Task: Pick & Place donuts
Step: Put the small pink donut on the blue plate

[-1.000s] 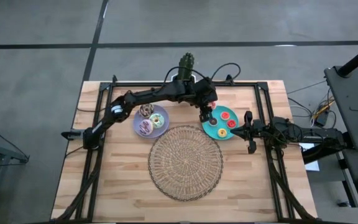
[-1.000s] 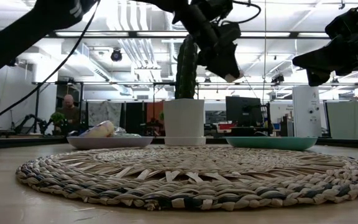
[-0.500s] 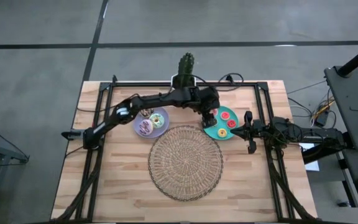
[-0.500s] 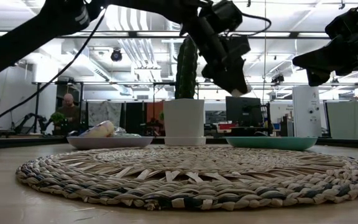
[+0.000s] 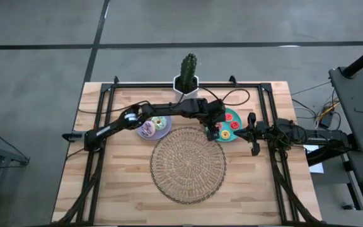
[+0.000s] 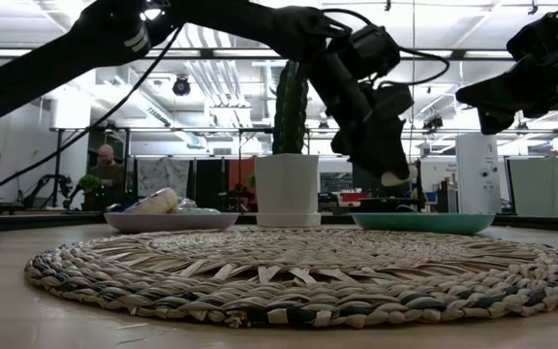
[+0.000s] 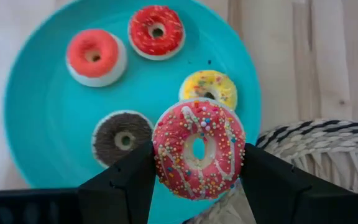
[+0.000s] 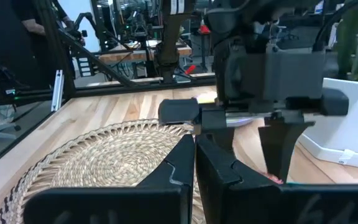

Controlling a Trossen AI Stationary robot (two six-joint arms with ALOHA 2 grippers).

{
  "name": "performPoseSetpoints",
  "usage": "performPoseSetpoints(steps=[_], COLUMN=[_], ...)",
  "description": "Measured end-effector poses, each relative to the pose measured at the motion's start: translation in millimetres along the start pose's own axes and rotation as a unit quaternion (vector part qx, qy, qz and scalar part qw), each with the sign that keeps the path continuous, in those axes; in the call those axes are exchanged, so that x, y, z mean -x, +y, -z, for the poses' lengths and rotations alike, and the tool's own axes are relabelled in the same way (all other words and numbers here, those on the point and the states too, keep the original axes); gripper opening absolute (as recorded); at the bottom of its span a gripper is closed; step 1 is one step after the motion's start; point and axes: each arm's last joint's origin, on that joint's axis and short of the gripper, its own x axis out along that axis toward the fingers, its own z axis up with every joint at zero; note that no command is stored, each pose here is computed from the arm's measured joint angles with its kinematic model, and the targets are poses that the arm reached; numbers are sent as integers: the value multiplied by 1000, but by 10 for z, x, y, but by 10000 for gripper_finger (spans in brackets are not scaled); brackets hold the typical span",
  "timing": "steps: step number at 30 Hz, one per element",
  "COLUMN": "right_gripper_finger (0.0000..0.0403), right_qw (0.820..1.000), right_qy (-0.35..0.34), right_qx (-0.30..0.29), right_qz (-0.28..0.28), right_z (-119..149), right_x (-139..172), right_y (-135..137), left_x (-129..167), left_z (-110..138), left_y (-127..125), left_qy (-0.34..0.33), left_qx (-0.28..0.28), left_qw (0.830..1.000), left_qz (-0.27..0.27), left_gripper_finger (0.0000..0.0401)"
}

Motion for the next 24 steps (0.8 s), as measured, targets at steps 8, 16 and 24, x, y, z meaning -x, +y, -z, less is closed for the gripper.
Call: performPoseSetpoints(steps=[8,16,24], right_gripper_finger=[8,8,8], right_qw=[1000,1000,1000], right_qy=[0,0,0], right_qx=[0,0,0], right_qz=[0,0,0], right_z=[0,0,0], right_x=[0,0,0], right_y=[0,0,0], left_x=[-122,-205,-318], left_z=[30,47,140], left_y=[-38,-32,-43], left_qy=[1,-3,9], left_qx=[1,8,12], left_qw=[1000,1000,1000], left_qz=[7,8,9], left_gripper_finger=[191,191,191])
